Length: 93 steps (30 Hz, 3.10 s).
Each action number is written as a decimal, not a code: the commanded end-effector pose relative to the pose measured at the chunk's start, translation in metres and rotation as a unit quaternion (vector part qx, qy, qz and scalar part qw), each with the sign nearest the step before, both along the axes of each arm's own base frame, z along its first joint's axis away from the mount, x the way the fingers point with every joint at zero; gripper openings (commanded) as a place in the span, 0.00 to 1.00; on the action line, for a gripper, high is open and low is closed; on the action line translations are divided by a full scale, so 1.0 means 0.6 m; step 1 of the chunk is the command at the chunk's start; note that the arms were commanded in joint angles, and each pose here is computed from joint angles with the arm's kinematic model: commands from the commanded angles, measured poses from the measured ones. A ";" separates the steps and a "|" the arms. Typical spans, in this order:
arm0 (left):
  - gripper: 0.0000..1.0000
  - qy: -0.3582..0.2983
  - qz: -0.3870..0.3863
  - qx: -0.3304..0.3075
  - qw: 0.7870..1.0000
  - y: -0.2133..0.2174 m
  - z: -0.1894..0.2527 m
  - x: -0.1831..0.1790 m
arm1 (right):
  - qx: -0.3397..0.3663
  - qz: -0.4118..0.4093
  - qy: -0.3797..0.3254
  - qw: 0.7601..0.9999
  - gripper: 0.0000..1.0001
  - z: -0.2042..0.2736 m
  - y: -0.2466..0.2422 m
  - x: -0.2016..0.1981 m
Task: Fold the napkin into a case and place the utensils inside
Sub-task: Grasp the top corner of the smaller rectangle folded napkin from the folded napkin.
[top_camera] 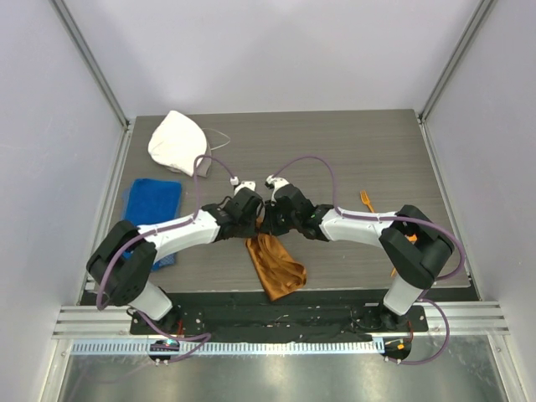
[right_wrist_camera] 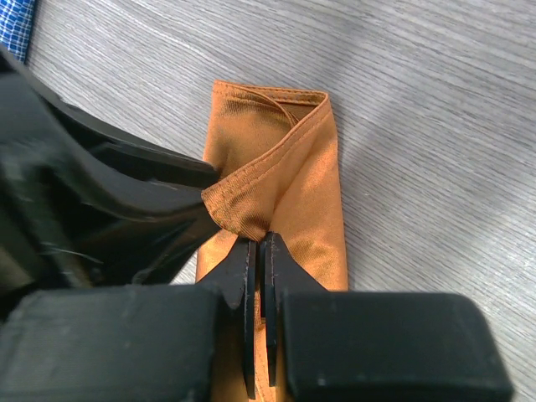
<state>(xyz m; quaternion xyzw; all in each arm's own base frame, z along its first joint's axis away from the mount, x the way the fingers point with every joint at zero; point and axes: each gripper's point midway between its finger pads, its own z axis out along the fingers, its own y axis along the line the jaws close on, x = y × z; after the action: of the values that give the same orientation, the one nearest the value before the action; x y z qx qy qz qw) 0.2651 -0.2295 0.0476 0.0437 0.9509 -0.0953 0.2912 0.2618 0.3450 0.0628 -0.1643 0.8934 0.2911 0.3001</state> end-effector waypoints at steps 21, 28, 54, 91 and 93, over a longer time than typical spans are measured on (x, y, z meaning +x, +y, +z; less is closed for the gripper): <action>0.07 -0.037 0.008 -0.032 0.999 -0.026 0.044 0.026 | 0.101 -0.016 0.049 0.994 0.01 0.029 0.043 -0.014; 0.05 0.011 0.037 -0.100 0.994 -0.031 0.028 0.009 | 0.216 -0.082 0.107 0.967 0.01 0.003 0.067 -0.016; 0.03 0.036 0.059 -0.146 0.987 0.000 0.036 0.002 | 0.094 -0.004 0.012 0.995 0.33 0.036 0.042 -0.002; 0.00 0.024 0.078 -0.172 0.982 0.000 0.041 0.011 | 0.176 0.017 0.095 0.980 0.01 -0.029 0.097 -0.012; 0.00 0.029 0.083 -0.168 0.982 0.004 0.036 0.006 | 0.173 0.023 0.100 0.980 0.02 -0.034 0.101 -0.008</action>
<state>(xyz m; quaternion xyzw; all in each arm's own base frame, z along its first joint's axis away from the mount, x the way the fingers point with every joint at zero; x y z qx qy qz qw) 0.2631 -0.2208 0.0653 -0.0720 0.9392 -0.2071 0.2643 0.2537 0.3888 0.0358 -0.0942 0.8711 0.4224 0.2320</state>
